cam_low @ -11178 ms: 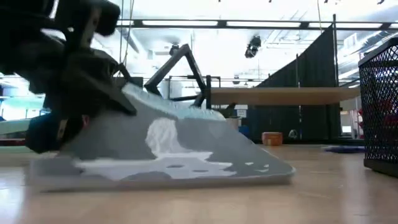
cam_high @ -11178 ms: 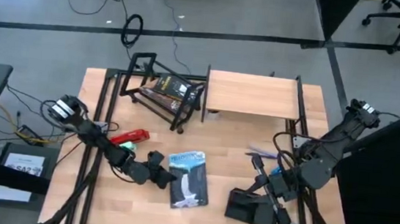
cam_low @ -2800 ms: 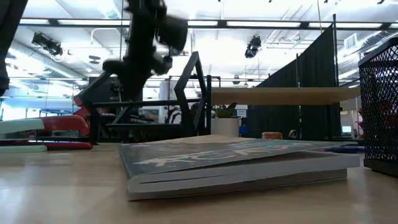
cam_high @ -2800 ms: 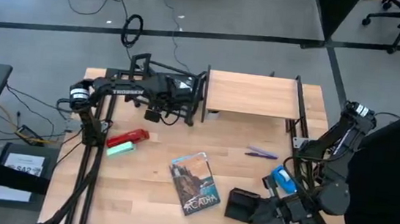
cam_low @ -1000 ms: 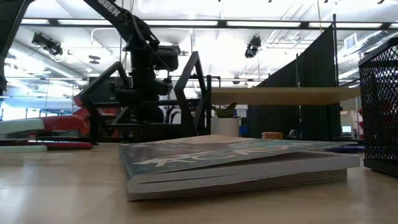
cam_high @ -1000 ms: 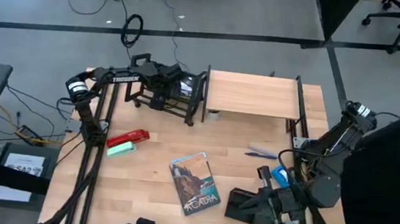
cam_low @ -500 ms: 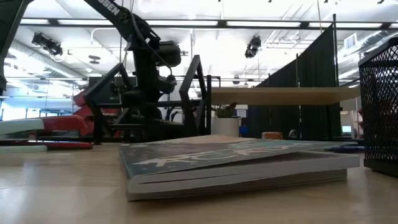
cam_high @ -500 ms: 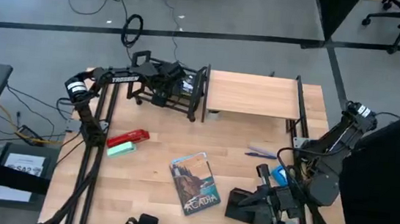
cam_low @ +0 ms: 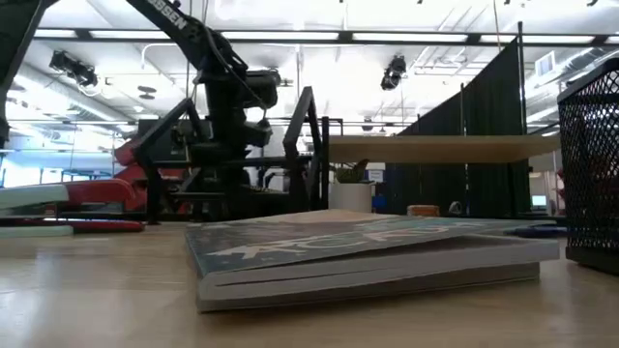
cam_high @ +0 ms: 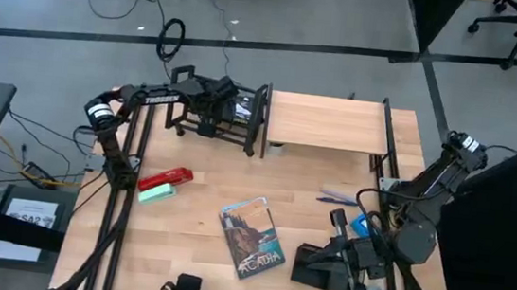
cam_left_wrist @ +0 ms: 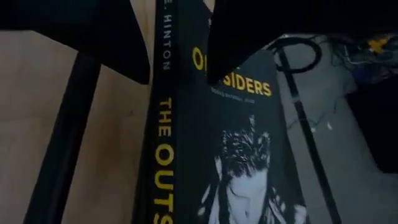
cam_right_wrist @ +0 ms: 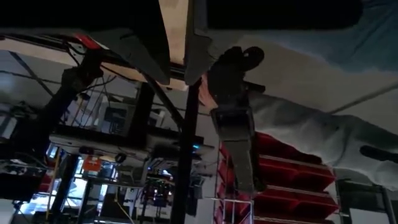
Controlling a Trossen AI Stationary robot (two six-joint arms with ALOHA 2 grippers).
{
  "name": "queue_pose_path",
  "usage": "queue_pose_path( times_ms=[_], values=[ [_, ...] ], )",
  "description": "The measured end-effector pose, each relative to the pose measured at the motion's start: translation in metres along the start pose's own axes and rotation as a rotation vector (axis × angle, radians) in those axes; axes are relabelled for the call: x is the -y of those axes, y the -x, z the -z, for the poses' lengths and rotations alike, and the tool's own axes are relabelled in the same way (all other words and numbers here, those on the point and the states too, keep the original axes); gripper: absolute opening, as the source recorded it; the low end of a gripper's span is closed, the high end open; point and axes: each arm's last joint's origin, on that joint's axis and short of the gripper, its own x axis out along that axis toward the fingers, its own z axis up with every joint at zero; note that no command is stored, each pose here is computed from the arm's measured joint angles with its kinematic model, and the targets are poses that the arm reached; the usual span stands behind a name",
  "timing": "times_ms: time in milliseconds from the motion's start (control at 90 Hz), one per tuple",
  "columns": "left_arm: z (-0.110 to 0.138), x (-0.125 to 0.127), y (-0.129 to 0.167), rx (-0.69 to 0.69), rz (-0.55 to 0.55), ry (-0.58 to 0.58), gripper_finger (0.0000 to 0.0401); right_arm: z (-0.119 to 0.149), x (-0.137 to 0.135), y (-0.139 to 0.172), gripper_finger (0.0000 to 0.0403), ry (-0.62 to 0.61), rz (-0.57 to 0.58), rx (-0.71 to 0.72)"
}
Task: Stock shelves
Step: Remove the black book from the black bookshelf
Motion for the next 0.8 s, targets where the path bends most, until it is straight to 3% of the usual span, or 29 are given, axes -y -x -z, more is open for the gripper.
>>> queue_pose_path(
  times_ms=[122, 244, 400, 600, 800],
  values=[
    [0.0, 0.001, -0.003, -0.023, -0.003, 0.033, 0.0096, 0.0, 0.0, 0.0, 0.0021, 0.0, 0.0, 0.0],
    [0.0, 0.0, -0.003, -0.044, -0.034, 0.049, 0.0028, 0.0, 0.0, 0.0, 0.0021, -0.002, 0.0, 0.0],
    [-0.003, 0.002, 0.003, -0.072, -0.096, 0.078, 0.0024, 0.0, 0.0, 0.0, 0.0021, -0.02, 0.0, 0.001],
    [-0.023, 0.004, 0.048, -0.101, -0.338, 0.048, 0.0024, 0.0, 0.0, 0.0, 0.0021, -0.029, -0.002, 0.001],
    [-0.035, 0.005, 0.123, -0.143, -0.674, 0.094, 0.0024, 0.0, -0.003, 0.002, 0.0021, -0.094, -0.013, 0.002]
  ],
)
